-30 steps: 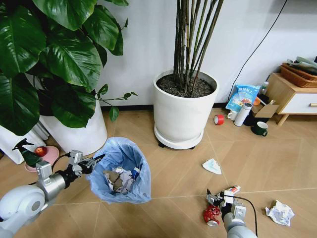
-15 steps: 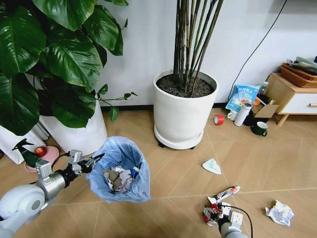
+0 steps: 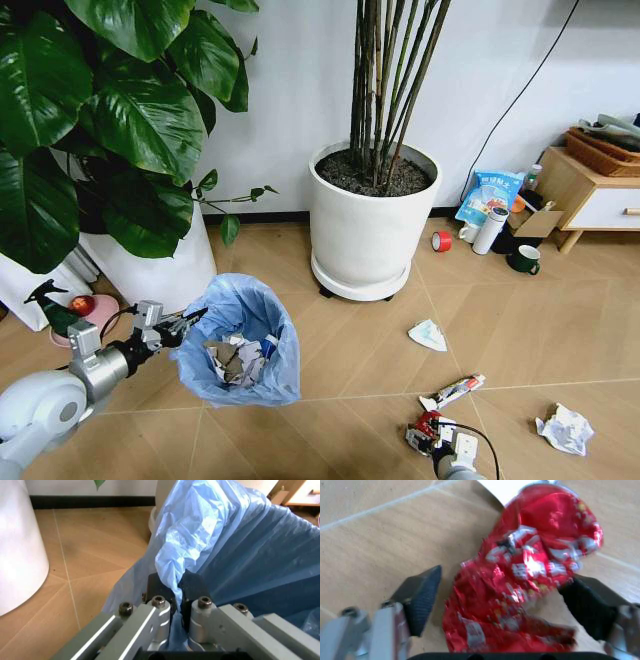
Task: Pick up the trash bin and place the garbage on the floor into it.
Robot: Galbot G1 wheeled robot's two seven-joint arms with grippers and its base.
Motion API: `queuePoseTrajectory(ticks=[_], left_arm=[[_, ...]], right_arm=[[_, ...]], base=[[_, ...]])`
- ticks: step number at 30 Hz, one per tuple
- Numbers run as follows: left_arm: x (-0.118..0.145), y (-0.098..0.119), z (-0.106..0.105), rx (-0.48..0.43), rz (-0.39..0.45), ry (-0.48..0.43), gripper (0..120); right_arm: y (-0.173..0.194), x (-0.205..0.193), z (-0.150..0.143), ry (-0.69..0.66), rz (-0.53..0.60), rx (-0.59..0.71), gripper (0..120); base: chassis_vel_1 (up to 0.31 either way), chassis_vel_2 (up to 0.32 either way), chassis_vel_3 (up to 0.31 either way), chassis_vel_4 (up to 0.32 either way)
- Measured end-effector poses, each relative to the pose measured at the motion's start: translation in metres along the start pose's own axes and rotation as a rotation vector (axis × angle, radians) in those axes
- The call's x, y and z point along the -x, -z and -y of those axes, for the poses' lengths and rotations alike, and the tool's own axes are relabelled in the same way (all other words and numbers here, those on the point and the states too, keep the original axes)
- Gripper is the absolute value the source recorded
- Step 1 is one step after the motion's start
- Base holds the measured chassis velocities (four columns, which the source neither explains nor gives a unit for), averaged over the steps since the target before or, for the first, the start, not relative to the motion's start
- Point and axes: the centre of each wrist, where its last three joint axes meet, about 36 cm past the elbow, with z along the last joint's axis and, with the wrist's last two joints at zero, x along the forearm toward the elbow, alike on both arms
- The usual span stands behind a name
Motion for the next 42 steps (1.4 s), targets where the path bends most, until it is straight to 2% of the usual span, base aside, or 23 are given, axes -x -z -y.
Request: queuePoseTrajectory(ticks=[2, 7, 8, 9, 13, 18, 23, 26, 27, 32, 33, 37, 38, 40, 42], left_arm=[[0.0, 0.0, -0.001, -0.001, -0.001, 0.001, 0], [-0.001, 0.0, -0.002, -0.001, 0.001, 0.002, 0], [-0.001, 0.001, -0.002, -0.001, 0.003, 0.0, 0], [-0.001, 0.001, -0.002, -0.001, 0.004, 0.0, 0], [-0.001, 0.002, -0.002, 0.001, 0.005, -0.004, 0], [-0.001, 0.006, -0.002, 0.01, 0.008, -0.016, 0], [0.0, 0.008, -0.001, 0.015, 0.008, -0.025, 0], [0.004, 0.005, 0.0, 0.022, -0.011, -0.048, 0], [0.004, 0.005, 0.0, 0.022, -0.011, -0.048, 0], [0.014, 0.001, 0.003, 0.021, -0.027, -0.079, 0], [0.014, 0.001, 0.003, 0.021, -0.027, -0.079, 0], [0.025, 0.0, 0.004, 0.019, -0.026, -0.104, 0], [0.025, 0.0, 0.004, 0.019, -0.026, -0.104, 0], [0.033, 0.004, 0.001, 0.021, -0.011, -0.109, 0], [0.036, 0.006, 0.0, 0.023, -0.006, -0.111, 0]], right_arm=[[0.0, 0.001, -0.001, 0.0, 0.002, -0.003, 67], [0.0, 0.001, 0.0, -0.001, 0.008, -0.012, 55], [-0.002, -0.001, 0.001, 0.001, 0.011, -0.019, 43], [-0.003, -0.003, 0.001, 0.003, 0.013, -0.022, 38], [-0.001, -0.009, 0.0, 0.014, 0.021, -0.031, 29], [0.017, -0.028, 0.004, 0.029, 0.091, -0.072, 15], [0.046, -0.048, 0.011, 0.044, 0.187, -0.103, 14], [0.072, -0.067, 0.018, 0.066, 0.314, -0.16, 14], [0.072, -0.067, 0.018, 0.066, 0.314, -0.16, 14], [0.1, -0.083, 0.023, 0.121, 0.476, -0.228, 14], [0.1, -0.083, 0.023, 0.121, 0.476, -0.228, 14], [0.133, -0.087, 0.023, 0.275, 0.665, -0.267, 14], [0.133, -0.087, 0.023, 0.275, 0.665, -0.267, 14], [0.153, -0.087, 0.02, 0.358, 0.754, -0.285, 14], [0.161, -0.086, 0.017, 0.393, 0.782, -0.293, 14]], base=[[0.0, 0.0, 0.0, 0.0], [0.0, 0.0, 0.0, 0.0], [0.0, 0.0, 0.0, 0.0], [0.0, 0.0, 0.0, 0.0], [0.0, 0.0, 0.0, 0.0], [0.0, 0.0, 0.0, 0.0], [0.0, 0.0, 0.0, 0.0], [0.0, 0.0, 0.0, 0.0], [0.0, 0.0, 0.0, 0.0], [0.0, 0.0, 0.0, 0.0], [0.0, 0.0, 0.0, 0.0], [0.0, 0.0, 0.0, 0.0], [0.0, 0.0, 0.0, 0.0], [0.0, 0.0, 0.0, 0.0], [0.0, 0.0, 0.0, 0.0]])
